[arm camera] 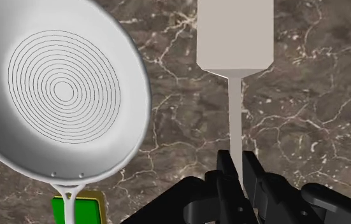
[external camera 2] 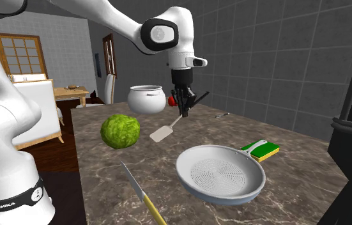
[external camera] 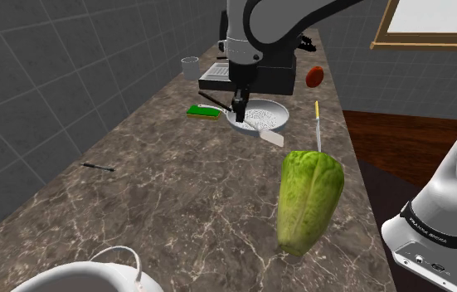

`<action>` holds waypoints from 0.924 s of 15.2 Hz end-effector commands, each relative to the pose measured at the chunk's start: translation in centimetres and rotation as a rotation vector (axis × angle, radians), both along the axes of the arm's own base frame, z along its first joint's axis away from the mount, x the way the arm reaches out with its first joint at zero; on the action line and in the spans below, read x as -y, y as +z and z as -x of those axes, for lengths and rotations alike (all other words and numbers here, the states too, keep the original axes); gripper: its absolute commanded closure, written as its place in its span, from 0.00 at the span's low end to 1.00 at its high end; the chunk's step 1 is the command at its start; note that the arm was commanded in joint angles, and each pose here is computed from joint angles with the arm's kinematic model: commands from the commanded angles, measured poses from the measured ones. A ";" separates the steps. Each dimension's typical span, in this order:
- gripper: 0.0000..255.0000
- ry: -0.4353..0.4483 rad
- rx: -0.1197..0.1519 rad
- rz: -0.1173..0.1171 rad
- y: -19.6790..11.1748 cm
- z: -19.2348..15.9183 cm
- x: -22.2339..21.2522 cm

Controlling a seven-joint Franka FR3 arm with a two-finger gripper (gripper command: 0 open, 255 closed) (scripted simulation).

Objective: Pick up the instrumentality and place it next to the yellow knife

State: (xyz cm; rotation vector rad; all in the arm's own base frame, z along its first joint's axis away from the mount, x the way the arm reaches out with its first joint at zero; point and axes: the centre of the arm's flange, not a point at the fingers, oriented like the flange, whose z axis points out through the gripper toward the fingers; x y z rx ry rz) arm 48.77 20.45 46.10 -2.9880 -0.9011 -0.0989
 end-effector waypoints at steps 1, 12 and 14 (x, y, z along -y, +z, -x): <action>1.00 0.002 0.000 -0.001 -0.3 -0.2 1.8; 1.00 0.002 0.000 -0.001 -6.2 -0.2 1.8; 1.00 0.002 0.000 -0.001 -7.2 -0.2 1.8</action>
